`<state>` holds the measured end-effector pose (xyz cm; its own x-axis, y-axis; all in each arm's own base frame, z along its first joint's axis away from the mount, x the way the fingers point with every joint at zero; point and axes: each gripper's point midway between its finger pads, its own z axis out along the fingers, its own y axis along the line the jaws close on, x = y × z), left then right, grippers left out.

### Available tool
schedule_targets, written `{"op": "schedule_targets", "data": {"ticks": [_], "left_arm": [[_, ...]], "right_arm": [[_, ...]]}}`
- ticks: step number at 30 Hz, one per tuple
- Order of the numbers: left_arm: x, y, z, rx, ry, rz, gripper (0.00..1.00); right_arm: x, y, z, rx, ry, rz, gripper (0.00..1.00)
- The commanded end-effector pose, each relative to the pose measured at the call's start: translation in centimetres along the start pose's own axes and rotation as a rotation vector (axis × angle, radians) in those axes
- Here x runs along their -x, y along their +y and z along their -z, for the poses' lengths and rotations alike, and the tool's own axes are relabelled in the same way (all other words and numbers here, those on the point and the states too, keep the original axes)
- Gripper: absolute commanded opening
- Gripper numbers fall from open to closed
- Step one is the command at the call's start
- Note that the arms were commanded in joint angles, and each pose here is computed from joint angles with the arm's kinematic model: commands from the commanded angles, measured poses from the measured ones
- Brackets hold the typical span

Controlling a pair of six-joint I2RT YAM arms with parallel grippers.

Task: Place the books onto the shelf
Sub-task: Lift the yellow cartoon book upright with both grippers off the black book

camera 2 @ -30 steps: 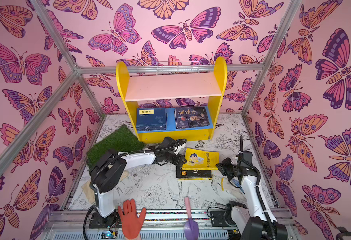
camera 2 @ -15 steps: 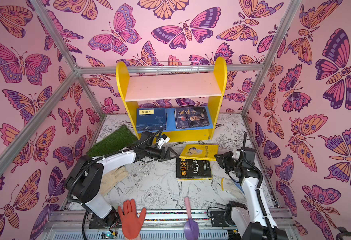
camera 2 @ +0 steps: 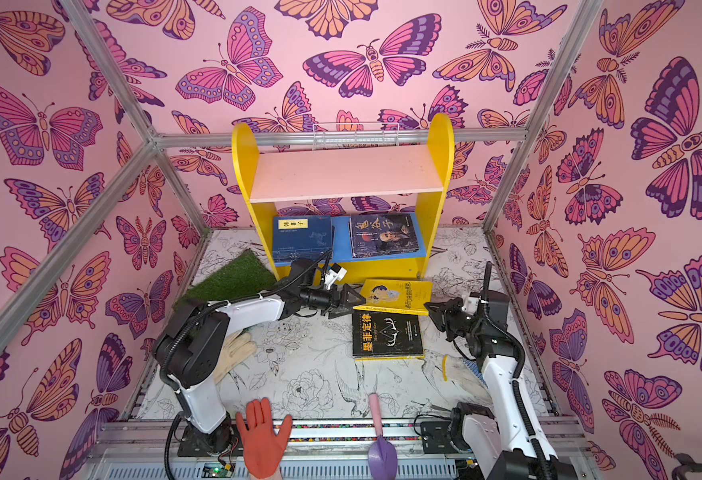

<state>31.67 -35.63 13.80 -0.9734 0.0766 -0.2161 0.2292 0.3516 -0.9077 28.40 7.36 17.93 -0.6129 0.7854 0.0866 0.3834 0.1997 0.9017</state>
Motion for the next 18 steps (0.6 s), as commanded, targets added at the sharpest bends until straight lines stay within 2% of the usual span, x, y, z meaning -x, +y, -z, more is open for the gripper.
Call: {"op": "schedule_targets", "data": {"ticks": [1,2,5,6,9,11,12,13,16,18], "left_arm": [[1.1,-1.5,-0.7,-0.035,-0.023,-0.03,0.9],[1.2,-1.7,-0.8,-0.036,-0.028,-0.036,0.87],[1.5,-2.3,-0.7,-0.041,-0.047,-0.045,0.67],[1.6,-2.7,-0.5,-0.048,-0.057,-0.051,0.58],[1.7,-3.6,0.0,-0.063,-0.084,-0.062,0.22],[1.5,-4.4,0.7,-0.065,-0.102,-0.085,0.05],[1.4,-4.9,1.2,-0.065,-0.117,-0.102,0.0],[1.2,-5.3,1.6,-0.067,-0.126,-0.12,0.0],[0.4,-7.9,3.6,-0.098,-0.159,-0.21,0.0],[0.1,-9.3,4.9,-0.114,-0.197,-0.254,0.0]], "right_arm": [[-1.2,3.4,0.1,0.11,0.04,0.079,0.0],[-1.4,3.4,0.0,0.106,0.048,0.082,0.0],[-2.1,3.1,-0.5,0.087,0.067,0.098,0.0],[-2.2,2.9,-0.6,0.081,0.071,0.103,0.0],[-2.3,1.8,-0.9,0.029,0.077,0.12,0.0],[-2.2,0.8,-0.9,-0.03,0.073,0.135,0.01],[-2.1,0.3,-0.9,-0.059,0.075,0.142,0.04],[-2.0,0.1,-1.0,-0.076,0.077,0.148,0.09],[-1.6,-0.1,-1.0,-0.107,0.08,0.157,0.4],[-1.3,0.3,-0.7,-0.095,0.078,0.16,0.53]]}}
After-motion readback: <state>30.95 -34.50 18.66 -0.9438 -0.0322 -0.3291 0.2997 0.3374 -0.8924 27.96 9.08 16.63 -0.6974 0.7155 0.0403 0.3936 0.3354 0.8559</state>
